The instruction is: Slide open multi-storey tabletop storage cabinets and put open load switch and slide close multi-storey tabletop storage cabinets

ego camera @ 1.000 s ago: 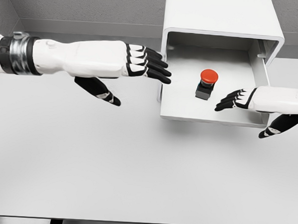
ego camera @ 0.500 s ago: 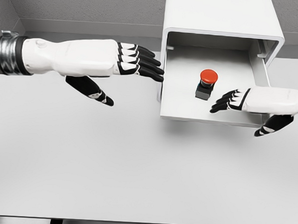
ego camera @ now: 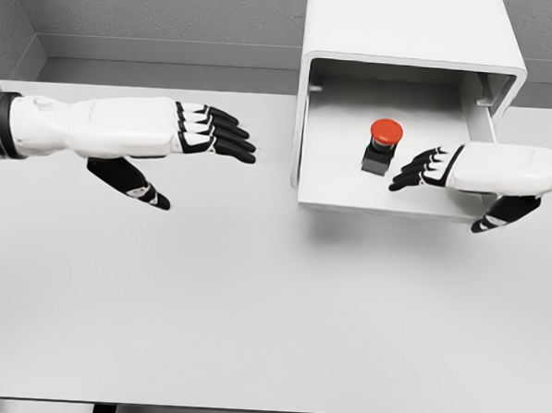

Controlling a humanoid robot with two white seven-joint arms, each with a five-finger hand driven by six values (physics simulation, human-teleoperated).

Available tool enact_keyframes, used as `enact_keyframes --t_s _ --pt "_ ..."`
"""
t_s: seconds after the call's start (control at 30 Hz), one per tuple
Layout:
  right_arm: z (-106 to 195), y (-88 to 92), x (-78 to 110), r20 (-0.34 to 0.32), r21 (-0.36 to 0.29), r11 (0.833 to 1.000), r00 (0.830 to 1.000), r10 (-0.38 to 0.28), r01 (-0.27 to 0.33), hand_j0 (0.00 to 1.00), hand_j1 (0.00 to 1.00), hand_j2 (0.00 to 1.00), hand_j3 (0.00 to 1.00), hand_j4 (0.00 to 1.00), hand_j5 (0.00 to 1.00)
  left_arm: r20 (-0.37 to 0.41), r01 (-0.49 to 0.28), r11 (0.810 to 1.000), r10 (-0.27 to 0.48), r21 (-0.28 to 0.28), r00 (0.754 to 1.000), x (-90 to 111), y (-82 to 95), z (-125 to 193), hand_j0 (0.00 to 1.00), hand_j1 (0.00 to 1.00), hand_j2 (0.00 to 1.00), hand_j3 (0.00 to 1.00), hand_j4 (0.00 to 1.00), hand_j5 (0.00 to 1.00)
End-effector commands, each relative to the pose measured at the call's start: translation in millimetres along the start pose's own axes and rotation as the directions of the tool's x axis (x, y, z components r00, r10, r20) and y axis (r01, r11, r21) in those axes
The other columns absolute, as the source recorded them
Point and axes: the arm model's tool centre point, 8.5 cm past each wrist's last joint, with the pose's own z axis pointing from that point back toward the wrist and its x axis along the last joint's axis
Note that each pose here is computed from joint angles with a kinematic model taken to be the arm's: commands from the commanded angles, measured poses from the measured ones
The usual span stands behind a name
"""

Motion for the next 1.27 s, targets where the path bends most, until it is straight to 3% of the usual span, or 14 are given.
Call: enact_keyframes --t_s 0.0,0.47,0.67,0.8,0.83,0.97,1.23 --pt "-1 -4.5 -3.3 -0.013 -0.01 1.0 1.0 0.016 -0.016 1.0 1.0 1.0 1.0 1.0 1.0 -0.031 0.003 1.0 -0.003 0.005 1.0 -2 5.5 12 1.0 1.0 1.0 1.0 1.0 1.0" --pt "-20 -26.6 -50.5 -0.12 -0.058 0.998 0.993 0.022 -0.029 1.0 1.0 1.0 1.0 1.0 1.0 -0.079 -0.008 1.0 0.008 0.001 0.997 -6 7.1 30 1.0 1.0 1.0 1.0 1.0 1.0" --pt "-10 -23.5 -26.7 -0.087 -0.025 0.997 0.993 0.075 -0.077 1.0 1.0 1.0 1.0 1.0 1.0 -0.079 -0.007 1.0 0.007 0.0 0.997 -5 7.2 30 1.0 1.0 1.0 1.0 1.0 1.0" --pt "6 -21.6 5.3 -0.05 0.003 0.99 0.989 0.14 -0.14 1.0 1.0 1.0 1.0 1.0 1.0 -0.107 -0.016 1.0 0.015 -0.01 0.994 -10 5.5 38 1.0 1.0 1.0 1.0 1.0 1.0" --pt "8 -17.1 4.3 -0.052 -0.019 0.992 0.991 0.121 -0.122 1.0 1.0 1.0 1.0 1.0 1.0 -0.111 -0.022 1.0 0.02 -0.013 0.994 -11 3.1 39 1.0 1.0 1.0 1.0 1.0 1.0" --pt "-2 11.4 4.3 -0.015 0.004 0.999 0.999 0.035 -0.035 1.0 1.0 1.0 1.0 1.0 1.0 -0.115 -0.037 0.999 0.035 -0.016 0.993 -13 -2.6 39 1.0 1.0 1.0 1.0 1.0 1.0" --pt "-14 32.1 9.1 0.052 0.008 0.996 0.995 -0.086 0.085 1.0 1.0 1.0 1.0 1.0 1.0 -0.12 -0.039 0.999 0.036 -0.016 0.992 -15 -2.8 40 1.0 1.0 1.0 1.0 1.0 1.0"
